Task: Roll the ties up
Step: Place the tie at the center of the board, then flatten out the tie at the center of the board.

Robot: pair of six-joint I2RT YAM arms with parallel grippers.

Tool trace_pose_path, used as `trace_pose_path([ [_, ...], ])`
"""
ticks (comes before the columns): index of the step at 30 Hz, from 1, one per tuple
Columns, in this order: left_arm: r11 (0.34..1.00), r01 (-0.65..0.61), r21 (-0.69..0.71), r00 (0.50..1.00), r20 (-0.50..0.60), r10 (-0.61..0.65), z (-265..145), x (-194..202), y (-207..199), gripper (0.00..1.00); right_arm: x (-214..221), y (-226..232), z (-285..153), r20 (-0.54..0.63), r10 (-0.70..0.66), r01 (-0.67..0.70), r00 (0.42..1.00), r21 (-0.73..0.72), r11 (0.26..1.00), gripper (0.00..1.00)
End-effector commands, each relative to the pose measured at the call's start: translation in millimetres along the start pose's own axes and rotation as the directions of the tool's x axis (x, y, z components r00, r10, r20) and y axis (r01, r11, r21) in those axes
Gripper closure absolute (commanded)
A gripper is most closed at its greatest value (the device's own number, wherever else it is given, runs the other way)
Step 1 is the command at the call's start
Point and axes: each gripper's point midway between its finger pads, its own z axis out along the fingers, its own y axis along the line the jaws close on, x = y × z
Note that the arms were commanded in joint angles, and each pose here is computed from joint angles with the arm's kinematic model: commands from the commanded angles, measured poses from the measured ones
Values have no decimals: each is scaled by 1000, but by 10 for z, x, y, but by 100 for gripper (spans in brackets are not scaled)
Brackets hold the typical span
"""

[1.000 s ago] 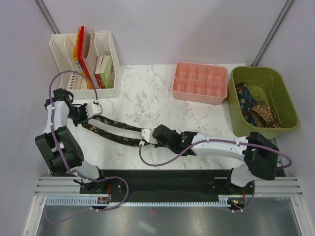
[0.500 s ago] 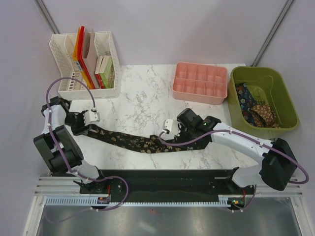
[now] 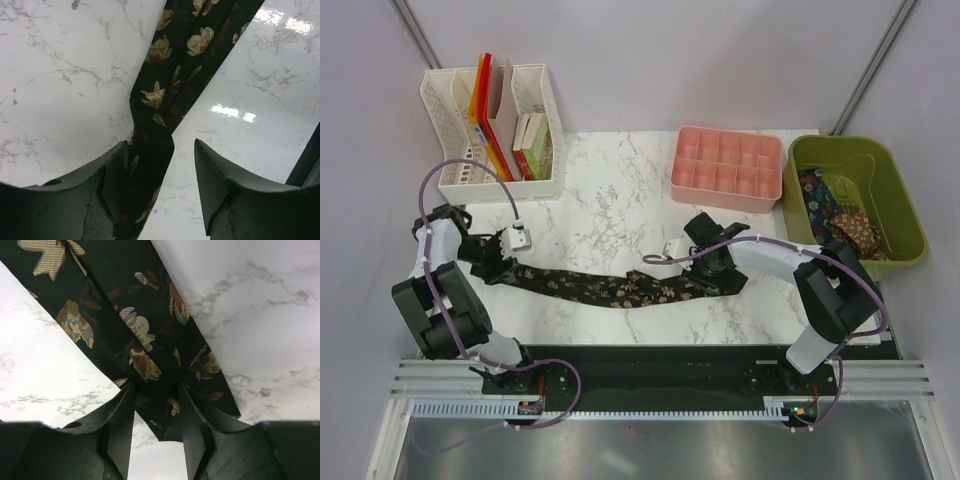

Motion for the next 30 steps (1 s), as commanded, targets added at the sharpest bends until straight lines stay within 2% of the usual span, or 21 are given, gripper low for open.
trace_pose_path([
  [1,996,53,-68,999,17,-52,83,-74,141,39,163,-209,23,-34,4,-3,999,37,999,55],
  [3,993,87,-76,996,-18,-88,76,24,229,41,86,-298,-76,-7,27,-26,1000,59,998,54],
  [5,988,122,-93,992,-33,-126,11,80,346,44,-208,-369,-262,89,55,-59,994,37,998,51],
  [6,987,137,-89,990,-20,-140,5,86,383,44,-306,-343,-349,118,101,-103,988,13,995,46],
  [9,985,139,-102,989,66,-133,-229,-47,458,41,-876,-324,-752,311,179,-164,933,-75,984,37],
  [10,986,135,-103,989,82,-127,-276,-75,460,40,-1001,-297,-841,342,256,-230,904,-115,966,36],
  [14,990,111,-86,990,102,-102,-335,-93,320,37,-1535,-309,-1091,476,383,-326,792,-200,924,38],
  [17,991,104,-80,989,111,-95,-263,-108,181,36,-1798,-188,-997,488,424,-375,763,-199,905,44],
  [20,990,121,-77,986,127,-110,-240,-139,120,35,-1967,-20,-838,480,419,-381,771,-179,907,44],
  [24,988,134,-82,983,136,-122,-225,-161,75,35,-2146,135,-568,449,338,-331,827,-97,939,46],
  [30,988,135,-77,986,112,-126,-136,-82,-21,34,-2277,-4,-212,396,320,-345,861,-8,939,53],
])
